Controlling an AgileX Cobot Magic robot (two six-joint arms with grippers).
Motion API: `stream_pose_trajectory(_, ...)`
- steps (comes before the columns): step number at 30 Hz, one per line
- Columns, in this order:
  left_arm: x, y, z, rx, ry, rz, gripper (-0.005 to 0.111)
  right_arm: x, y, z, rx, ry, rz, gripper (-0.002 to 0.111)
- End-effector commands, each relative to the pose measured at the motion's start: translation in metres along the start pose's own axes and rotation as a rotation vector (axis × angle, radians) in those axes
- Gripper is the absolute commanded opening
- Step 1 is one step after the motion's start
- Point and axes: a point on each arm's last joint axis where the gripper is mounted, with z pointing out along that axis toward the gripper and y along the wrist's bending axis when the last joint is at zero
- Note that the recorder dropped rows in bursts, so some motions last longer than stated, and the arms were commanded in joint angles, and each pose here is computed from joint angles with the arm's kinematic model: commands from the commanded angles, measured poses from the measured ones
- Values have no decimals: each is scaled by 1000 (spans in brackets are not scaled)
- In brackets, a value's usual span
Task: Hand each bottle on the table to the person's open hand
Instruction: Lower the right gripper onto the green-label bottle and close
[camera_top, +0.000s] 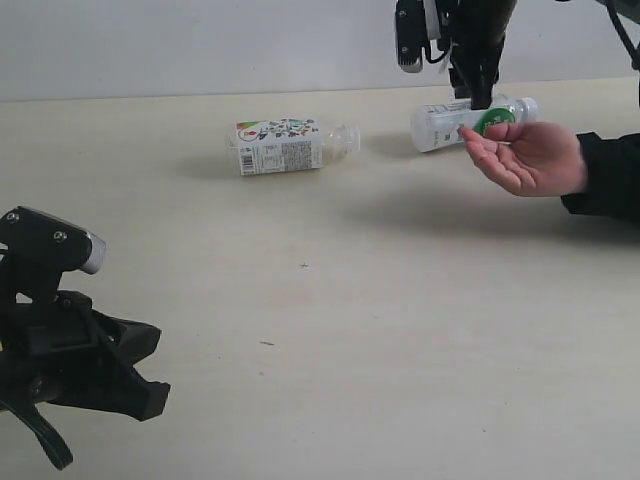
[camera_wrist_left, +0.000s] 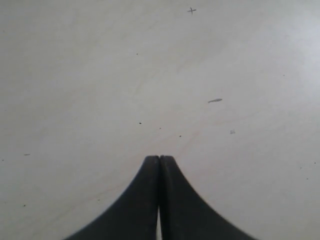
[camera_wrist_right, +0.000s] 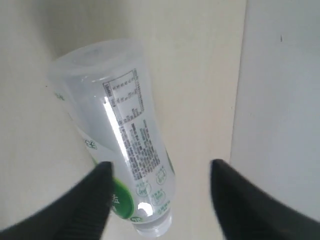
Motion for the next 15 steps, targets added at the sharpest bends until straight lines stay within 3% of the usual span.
stream_pose_trajectory(1,0,1,-1,-5,-16,3,1,-1,-3,-5,5,-14,-3,88)
stream_pose_trajectory(15,0,1,-1,-5,-16,3,1,-4,1,-3,-34,-45,-32,80)
